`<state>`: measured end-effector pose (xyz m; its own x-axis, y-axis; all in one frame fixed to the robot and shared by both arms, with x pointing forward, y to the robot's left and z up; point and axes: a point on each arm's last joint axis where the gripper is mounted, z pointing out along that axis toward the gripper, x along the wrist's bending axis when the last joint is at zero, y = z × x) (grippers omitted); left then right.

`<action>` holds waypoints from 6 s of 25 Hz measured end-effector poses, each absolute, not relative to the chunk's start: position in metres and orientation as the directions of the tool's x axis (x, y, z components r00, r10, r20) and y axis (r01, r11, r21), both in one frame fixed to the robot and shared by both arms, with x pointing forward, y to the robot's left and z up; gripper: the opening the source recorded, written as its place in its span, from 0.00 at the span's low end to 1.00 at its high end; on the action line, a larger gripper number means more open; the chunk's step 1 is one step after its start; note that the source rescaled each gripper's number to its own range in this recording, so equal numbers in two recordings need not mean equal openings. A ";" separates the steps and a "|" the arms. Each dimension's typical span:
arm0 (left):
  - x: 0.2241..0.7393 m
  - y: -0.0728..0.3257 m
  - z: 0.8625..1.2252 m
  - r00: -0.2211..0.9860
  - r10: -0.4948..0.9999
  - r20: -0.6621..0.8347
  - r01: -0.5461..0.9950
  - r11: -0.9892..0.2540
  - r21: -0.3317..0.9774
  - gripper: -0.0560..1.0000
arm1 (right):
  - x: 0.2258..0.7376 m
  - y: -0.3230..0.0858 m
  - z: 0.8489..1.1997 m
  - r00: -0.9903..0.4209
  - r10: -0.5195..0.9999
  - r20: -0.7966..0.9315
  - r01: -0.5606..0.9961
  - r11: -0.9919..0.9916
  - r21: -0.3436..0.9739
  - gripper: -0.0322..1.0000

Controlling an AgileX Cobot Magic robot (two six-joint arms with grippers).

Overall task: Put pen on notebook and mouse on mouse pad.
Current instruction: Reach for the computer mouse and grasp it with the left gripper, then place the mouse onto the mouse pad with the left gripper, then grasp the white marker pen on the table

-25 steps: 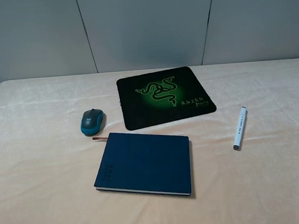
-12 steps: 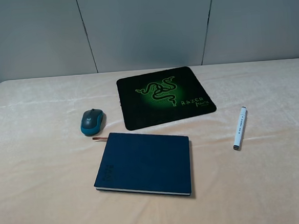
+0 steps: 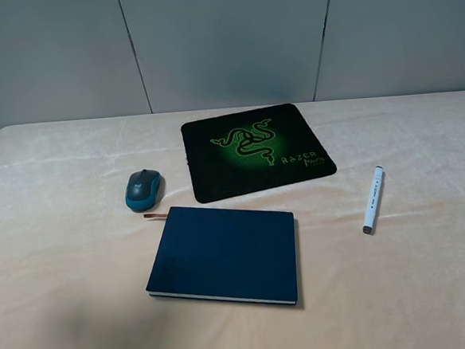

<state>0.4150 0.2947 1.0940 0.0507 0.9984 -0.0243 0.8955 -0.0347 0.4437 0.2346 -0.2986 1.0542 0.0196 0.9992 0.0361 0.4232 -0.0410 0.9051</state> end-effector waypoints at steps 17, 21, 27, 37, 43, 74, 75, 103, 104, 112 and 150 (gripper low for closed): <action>0.574 0.185 0.994 0.122 0.992 0.025 0.977 -0.124 0.176 1.00 | 0.235 -0.299 1.054 0.020 0.999 0.036 0.423 -0.041 0.905 1.00; 0.591 0.164 0.969 0.150 0.988 0.033 0.978 -0.153 0.139 1.00 | 0.235 -0.299 1.054 0.020 0.999 0.036 0.423 -0.041 0.905 1.00; 0.609 0.148 0.937 0.149 0.988 0.027 0.982 -0.151 0.109 1.00 | 0.235 -0.299 1.054 0.020 0.999 0.036 0.423 -0.041 0.905 1.00; 0.613 0.144 0.895 0.145 0.989 0.036 0.988 -0.146 0.047 1.00 | 0.235 -0.299 1.054 0.020 0.999 0.036 0.423 -0.041 0.905 1.00; 0.616 0.142 0.880 0.146 0.989 0.032 0.988 -0.147 0.046 0.96 | 0.235 -0.299 1.054 0.020 0.999 0.036 0.423 -0.041 0.905 1.00; 0.634 0.135 0.929 0.143 0.990 0.012 0.979 -0.144 0.148 0.05 | 0.235 -0.299 1.054 0.020 0.999 0.036 0.423 -0.041 0.905 1.00; 0.637 0.134 0.938 0.141 0.990 0.013 0.979 -0.142 0.148 0.05 | 0.235 -0.299 1.054 0.020 0.999 0.036 0.423 -0.041 0.905 1.00; 0.678 0.010 0.931 0.298 0.950 -0.098 0.941 -0.275 0.199 0.05 | 0.235 -0.299 1.054 0.020 0.999 0.036 0.423 -0.041 0.905 1.00; 0.677 0.009 0.927 0.301 0.949 -0.097 0.940 -0.278 0.196 0.05 | 0.235 -0.299 1.054 0.020 0.999 0.036 0.423 -0.041 0.905 1.00; 0.685 0.003 0.906 0.306 0.946 -0.109 0.931 -0.273 0.242 0.05 | 0.235 -0.299 1.054 0.020 0.999 0.036 0.423 -0.041 0.905 1.00; 0.663 0.023 1.021 0.421 0.906 -0.036 0.863 -0.389 0.323 1.00 | 0.235 -0.299 1.054 0.020 0.999 0.036 0.423 -0.041 0.905 1.00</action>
